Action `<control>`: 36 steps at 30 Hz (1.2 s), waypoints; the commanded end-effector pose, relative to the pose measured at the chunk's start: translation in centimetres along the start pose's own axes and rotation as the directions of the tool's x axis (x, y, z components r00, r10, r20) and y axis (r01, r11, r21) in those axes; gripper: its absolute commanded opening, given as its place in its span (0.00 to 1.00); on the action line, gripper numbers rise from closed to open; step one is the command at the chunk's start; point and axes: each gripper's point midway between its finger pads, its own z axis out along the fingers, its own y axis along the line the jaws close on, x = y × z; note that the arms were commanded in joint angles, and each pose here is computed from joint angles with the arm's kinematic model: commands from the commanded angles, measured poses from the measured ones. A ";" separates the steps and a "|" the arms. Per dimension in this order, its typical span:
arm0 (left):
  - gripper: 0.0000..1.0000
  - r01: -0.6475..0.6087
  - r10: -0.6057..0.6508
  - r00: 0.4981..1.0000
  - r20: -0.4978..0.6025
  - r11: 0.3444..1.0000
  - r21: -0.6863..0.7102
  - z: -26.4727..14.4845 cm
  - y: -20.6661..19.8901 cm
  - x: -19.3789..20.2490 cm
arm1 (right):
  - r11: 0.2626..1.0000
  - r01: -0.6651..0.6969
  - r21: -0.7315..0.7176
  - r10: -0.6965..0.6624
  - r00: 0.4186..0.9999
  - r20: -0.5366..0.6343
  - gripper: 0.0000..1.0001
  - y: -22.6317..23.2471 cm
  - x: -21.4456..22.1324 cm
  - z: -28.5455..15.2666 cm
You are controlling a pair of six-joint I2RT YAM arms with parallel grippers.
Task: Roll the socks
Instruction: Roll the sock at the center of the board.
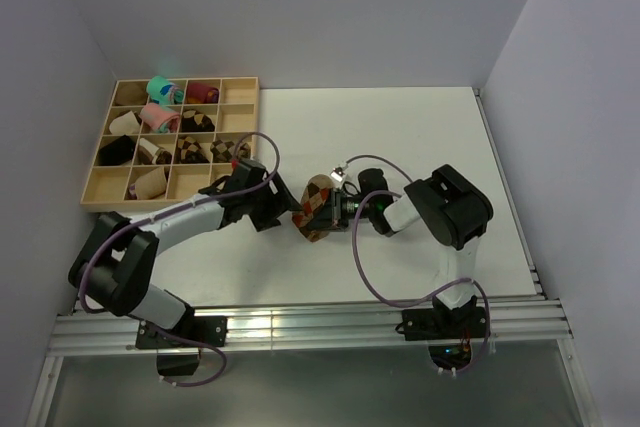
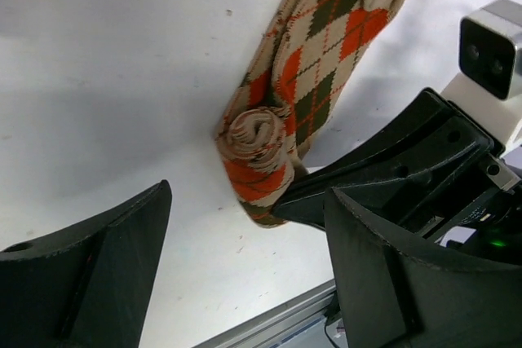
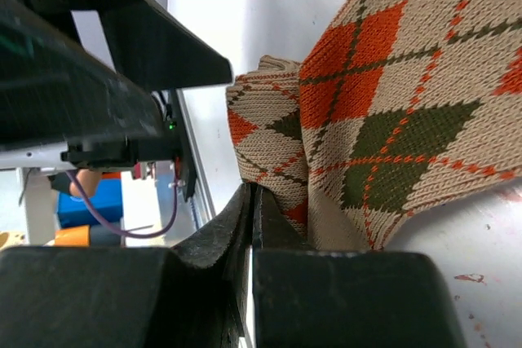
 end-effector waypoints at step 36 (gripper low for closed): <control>0.01 -0.220 0.178 0.962 -0.209 0.955 -0.199 4.3 3.2 1.6 | 0.662 0.545 0.514 -0.597 0.799 -0.078 0.62 4.0 -3.1 -3.3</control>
